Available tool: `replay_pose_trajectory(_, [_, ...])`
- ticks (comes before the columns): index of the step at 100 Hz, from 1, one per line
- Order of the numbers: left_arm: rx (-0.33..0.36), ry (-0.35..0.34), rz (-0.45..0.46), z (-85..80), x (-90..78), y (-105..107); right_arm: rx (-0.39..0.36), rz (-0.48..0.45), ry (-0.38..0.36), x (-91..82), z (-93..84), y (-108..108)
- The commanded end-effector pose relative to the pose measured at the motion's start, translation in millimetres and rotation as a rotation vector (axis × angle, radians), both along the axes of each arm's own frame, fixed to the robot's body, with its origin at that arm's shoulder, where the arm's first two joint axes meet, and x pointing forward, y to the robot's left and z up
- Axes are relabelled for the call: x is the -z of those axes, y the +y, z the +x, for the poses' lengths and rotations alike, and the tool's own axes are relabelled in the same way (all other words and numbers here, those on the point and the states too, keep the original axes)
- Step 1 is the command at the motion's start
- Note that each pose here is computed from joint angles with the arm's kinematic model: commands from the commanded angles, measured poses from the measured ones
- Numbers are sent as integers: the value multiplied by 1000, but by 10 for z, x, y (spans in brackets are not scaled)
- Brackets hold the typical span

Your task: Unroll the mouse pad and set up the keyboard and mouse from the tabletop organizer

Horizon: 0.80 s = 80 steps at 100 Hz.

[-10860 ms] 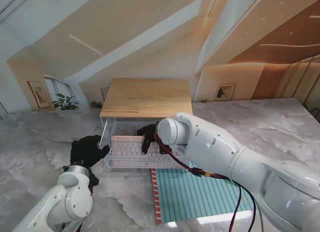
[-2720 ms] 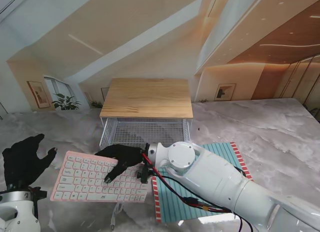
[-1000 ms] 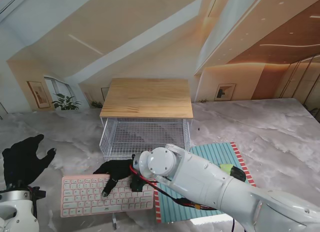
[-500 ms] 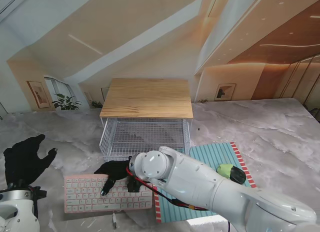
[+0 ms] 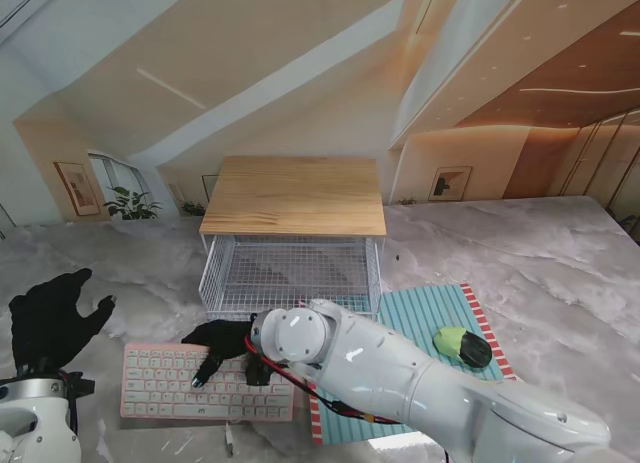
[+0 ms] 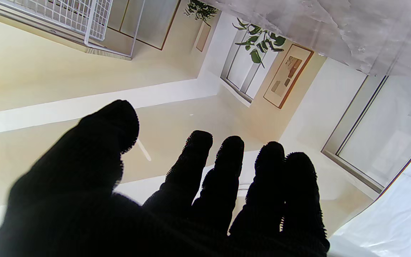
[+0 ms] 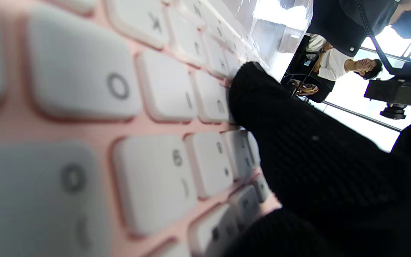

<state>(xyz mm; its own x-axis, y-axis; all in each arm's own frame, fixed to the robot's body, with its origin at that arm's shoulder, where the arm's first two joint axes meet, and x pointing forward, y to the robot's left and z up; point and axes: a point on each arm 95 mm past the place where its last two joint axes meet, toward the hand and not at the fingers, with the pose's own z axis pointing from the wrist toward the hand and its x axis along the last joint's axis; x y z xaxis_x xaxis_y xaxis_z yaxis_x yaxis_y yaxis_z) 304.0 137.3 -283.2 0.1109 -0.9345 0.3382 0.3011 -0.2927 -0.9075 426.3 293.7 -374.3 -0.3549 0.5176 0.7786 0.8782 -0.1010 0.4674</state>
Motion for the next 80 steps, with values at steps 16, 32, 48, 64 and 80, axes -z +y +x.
replay_pose_trajectory(16, [7,16,-5,-8,20,-21,-21,21,-22,67,-93,35])
replay_pose_trajectory(32, [6,16,-7,-12,20,-22,-40,44,-48,80,-102,38])
replay_pose_trajectory(48, [7,16,-7,-14,20,-22,-64,42,-90,98,-115,48])
replay_pose_trajectory(64, [8,18,-8,-13,24,-27,-96,8,-142,111,-135,65])
replay_pose_trajectory(80, [7,19,-8,-15,26,-28,-97,9,-153,115,-139,79])
